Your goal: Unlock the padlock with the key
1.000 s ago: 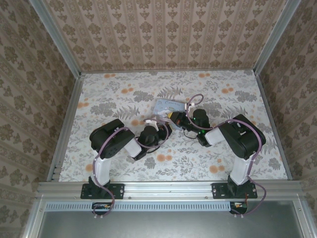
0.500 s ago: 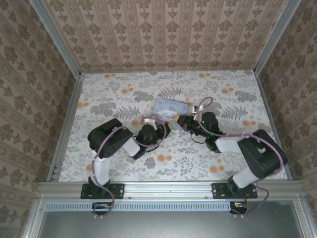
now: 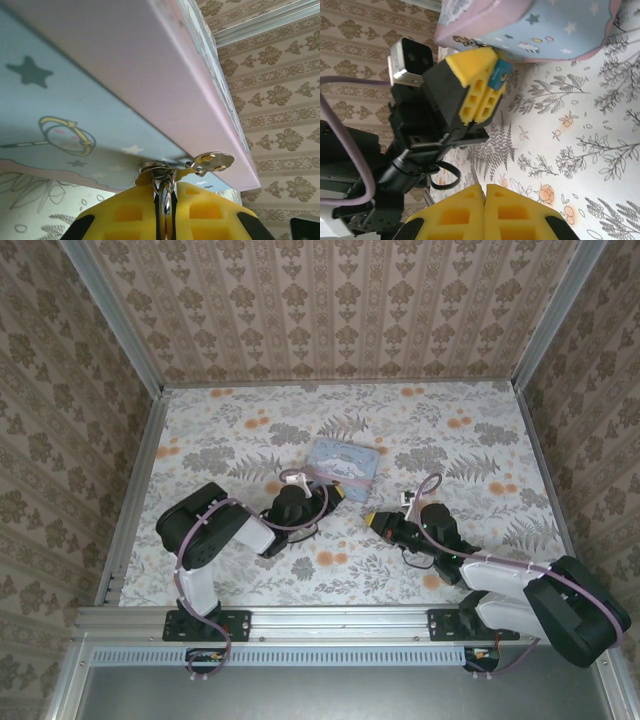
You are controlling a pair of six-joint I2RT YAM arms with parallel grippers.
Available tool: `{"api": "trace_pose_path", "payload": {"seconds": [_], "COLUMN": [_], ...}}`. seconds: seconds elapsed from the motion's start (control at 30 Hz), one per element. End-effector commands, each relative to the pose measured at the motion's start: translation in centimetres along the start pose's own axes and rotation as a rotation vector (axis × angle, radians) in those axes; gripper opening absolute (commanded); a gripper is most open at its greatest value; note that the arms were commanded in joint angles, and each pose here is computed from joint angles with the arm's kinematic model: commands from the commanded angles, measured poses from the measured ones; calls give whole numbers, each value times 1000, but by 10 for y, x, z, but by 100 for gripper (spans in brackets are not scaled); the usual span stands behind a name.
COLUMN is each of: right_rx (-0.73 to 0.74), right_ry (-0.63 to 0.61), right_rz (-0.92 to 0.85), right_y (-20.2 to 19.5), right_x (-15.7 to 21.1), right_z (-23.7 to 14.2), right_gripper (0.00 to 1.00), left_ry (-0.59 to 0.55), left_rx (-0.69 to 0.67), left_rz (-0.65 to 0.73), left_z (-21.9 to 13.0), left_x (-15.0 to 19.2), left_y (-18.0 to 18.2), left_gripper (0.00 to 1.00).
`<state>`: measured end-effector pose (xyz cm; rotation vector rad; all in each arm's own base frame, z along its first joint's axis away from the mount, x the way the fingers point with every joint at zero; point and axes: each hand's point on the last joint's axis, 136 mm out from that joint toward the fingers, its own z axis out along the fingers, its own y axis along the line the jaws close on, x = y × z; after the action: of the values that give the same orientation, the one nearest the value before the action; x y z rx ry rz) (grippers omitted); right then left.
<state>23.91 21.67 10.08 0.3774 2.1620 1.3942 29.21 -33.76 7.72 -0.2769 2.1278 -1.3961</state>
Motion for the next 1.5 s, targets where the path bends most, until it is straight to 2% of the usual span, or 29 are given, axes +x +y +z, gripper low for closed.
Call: {"api": "trace_pose_path", "payload": {"seconds": [0.0, 0.23, 0.57, 1.47], "right_rx": [28, 5, -12, 31], "right_ry": [-45, -35, -59, -87], "right_rz": [30, 46, 145, 181], "right_y": [-9, -6, -15, -22], "right_x": [-2, 1, -4, -13], "right_z": [-1, 18, 42, 58], "right_gripper": [0, 0, 0, 0], "left_ry": [15, 44, 28, 30], "left_rx": [55, 71, 96, 93], "left_rz": [-48, -108, -170, -161], "left_z": [-5, -7, -6, -3], "left_x": [-3, 4, 12, 19], "left_y": [-21, -22, -16, -13], "left_gripper": [0, 0, 0, 0]}}
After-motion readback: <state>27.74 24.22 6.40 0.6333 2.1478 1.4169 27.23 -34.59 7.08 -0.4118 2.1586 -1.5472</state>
